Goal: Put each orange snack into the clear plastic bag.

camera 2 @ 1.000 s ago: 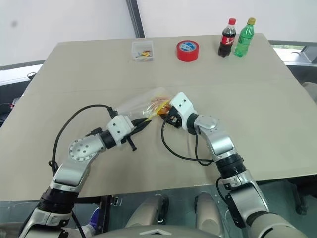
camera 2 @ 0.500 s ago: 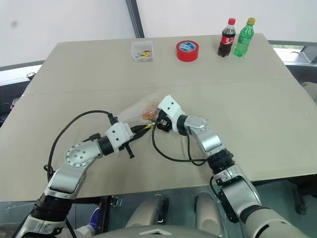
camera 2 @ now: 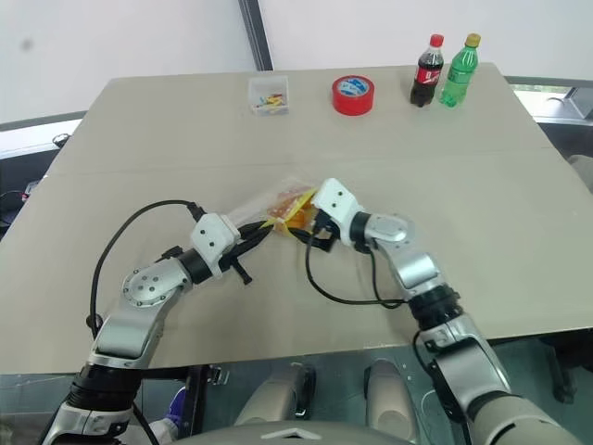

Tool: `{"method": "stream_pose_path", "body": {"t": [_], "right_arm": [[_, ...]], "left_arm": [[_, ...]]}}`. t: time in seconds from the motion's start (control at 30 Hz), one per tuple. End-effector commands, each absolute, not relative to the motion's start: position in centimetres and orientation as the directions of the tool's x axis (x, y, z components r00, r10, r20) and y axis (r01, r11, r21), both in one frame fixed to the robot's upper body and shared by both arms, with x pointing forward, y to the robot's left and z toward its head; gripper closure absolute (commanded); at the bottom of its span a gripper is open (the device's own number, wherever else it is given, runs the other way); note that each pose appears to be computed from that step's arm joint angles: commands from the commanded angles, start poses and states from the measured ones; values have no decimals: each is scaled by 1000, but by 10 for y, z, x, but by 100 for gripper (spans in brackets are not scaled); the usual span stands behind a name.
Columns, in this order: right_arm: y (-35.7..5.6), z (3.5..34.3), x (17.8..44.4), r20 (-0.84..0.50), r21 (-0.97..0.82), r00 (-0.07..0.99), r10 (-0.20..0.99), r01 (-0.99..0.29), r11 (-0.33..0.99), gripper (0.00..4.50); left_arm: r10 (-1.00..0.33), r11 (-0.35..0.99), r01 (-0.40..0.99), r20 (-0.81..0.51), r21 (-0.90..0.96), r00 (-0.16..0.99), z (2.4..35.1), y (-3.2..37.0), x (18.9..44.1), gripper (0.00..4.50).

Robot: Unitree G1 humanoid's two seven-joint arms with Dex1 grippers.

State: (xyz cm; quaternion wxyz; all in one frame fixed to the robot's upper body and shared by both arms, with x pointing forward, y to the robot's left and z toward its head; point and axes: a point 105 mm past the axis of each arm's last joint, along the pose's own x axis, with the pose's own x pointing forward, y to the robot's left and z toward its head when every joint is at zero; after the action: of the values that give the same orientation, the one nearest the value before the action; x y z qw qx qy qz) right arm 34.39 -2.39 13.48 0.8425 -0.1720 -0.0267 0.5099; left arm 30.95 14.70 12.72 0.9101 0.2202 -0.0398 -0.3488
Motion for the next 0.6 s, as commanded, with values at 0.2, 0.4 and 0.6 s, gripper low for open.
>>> {"method": "stream_pose_path", "body": {"t": [0.2, 0.4, 0.6], "right_arm": [[-59, 140, 358, -153, -655, 652, 742, -629, 418, 6], [-52, 124, 385, -134, -800, 709, 692, -490, 347, 6], [-44, 128, 393, -80, -797, 697, 713, -474, 374, 128]], "left_arm": [[-663, 687, 606, 4, 401, 748, 152, 148, 314, 450], [-689, 668, 634, 3, 390, 725, 154, 146, 311, 450], [-693, 663, 635, 3, 397, 721, 156, 147, 309, 450]]}}
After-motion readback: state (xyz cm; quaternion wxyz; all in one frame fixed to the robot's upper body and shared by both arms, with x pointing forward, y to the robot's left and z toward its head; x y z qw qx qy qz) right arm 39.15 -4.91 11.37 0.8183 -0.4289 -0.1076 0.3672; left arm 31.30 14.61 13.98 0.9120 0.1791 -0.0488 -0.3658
